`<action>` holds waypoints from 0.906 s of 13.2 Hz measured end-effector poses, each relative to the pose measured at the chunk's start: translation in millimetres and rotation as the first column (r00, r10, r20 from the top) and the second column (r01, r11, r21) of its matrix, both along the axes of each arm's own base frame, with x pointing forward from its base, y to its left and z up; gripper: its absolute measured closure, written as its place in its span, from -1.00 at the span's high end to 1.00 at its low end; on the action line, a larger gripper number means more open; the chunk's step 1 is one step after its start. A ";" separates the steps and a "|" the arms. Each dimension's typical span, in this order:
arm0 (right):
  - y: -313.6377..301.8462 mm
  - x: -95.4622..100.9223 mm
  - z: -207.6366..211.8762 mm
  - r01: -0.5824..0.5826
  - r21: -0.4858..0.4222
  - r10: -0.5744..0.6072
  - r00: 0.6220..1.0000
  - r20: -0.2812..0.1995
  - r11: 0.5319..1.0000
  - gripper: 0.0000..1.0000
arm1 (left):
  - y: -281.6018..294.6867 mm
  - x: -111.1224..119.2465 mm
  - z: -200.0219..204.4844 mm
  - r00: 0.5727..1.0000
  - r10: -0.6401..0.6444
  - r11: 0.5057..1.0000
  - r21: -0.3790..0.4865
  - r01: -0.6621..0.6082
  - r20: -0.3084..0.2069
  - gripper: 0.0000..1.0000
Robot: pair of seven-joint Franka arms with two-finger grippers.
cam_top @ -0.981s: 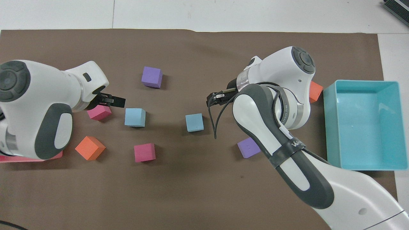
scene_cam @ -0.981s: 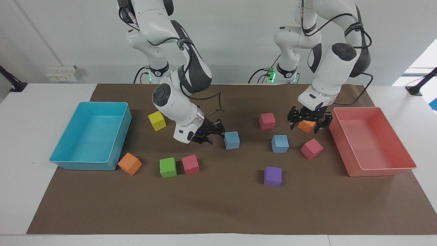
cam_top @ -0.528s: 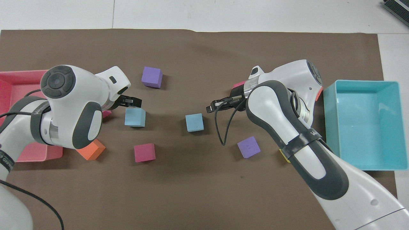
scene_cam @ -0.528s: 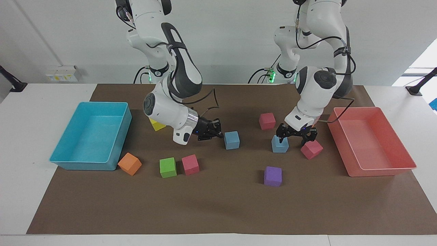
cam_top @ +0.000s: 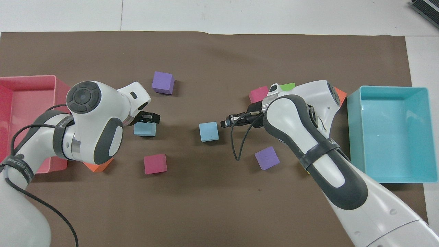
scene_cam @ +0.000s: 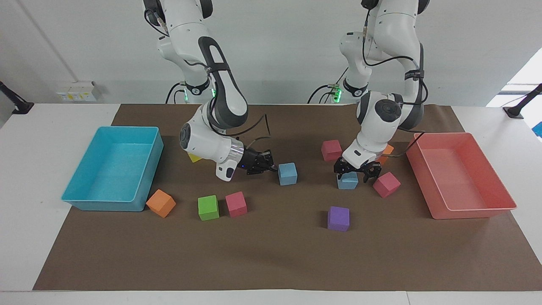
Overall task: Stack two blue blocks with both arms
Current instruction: 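Grasp the other blue cube with the left gripper while the right gripper waits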
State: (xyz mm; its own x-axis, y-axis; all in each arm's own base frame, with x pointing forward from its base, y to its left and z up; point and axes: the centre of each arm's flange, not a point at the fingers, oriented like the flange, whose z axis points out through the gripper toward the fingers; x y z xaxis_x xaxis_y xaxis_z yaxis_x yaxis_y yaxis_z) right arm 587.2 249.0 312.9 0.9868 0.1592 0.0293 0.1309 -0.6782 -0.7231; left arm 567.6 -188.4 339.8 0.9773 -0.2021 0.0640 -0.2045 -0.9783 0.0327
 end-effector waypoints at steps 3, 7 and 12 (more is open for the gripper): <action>-7.5 -9.8 -19.7 0.009 -0.026 -0.009 1.000 -0.011 1.000 -0.98 | 0.9 -3.4 -6.3 1.000 0.001 1.000 0.002 -0.001 -0.004 1.00; -0.2 -18.7 -30.4 0.024 -0.005 -0.024 1.000 -0.020 1.000 -0.98 | 2.8 -11.0 -18.5 1.000 0.000 1.000 0.011 0.000 -0.030 1.00; 1.8 -20.6 -33.5 0.036 -0.020 -0.036 0.999 -0.008 0.999 -0.98 | 4.4 -14.7 -24.3 0.999 0.008 1.000 0.015 -0.008 -0.042 0.42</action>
